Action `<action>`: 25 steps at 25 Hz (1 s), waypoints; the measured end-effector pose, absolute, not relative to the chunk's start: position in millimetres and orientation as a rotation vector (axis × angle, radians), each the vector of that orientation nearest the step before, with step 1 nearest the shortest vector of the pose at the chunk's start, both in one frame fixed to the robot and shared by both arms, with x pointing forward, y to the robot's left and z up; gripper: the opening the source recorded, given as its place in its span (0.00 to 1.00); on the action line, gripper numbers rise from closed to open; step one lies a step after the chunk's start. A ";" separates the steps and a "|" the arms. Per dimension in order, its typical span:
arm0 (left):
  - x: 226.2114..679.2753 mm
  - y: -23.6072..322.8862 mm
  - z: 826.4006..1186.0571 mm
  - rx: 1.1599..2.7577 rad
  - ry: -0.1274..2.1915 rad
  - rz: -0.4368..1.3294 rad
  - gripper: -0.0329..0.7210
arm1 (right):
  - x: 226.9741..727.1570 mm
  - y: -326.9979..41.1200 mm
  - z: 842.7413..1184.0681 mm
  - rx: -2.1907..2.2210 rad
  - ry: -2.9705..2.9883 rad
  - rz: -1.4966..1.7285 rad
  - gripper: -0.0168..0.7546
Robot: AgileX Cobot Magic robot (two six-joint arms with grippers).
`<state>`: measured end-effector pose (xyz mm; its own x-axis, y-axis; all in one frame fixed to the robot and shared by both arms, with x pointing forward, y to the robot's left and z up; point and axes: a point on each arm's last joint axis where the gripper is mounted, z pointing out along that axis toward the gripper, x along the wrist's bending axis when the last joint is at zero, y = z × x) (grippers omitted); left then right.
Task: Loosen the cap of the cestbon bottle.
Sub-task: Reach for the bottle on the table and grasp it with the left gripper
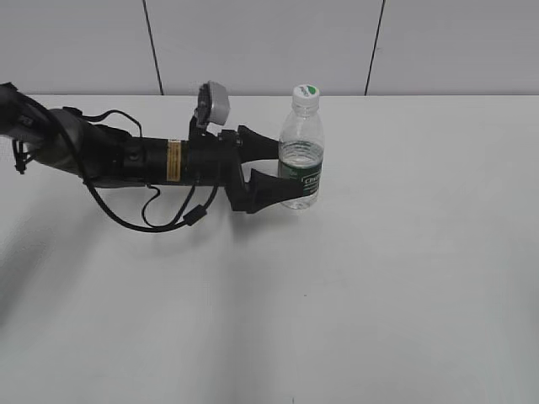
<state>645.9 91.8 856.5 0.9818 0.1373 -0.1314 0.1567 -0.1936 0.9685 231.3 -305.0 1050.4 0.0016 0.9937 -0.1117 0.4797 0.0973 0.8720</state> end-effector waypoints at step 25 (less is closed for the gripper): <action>662.1 49.8 837.2 1.708 0.256 -0.051 0.80 | 231.3 -305.0 1050.4 1.490 1.590 0.826 0.57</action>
<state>662.1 49.8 837.2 0.9736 0.1404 -0.1802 0.1986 -0.1307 0.9713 231.3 -305.0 1050.4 0.0016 0.9937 -0.1117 0.4797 0.0973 0.8720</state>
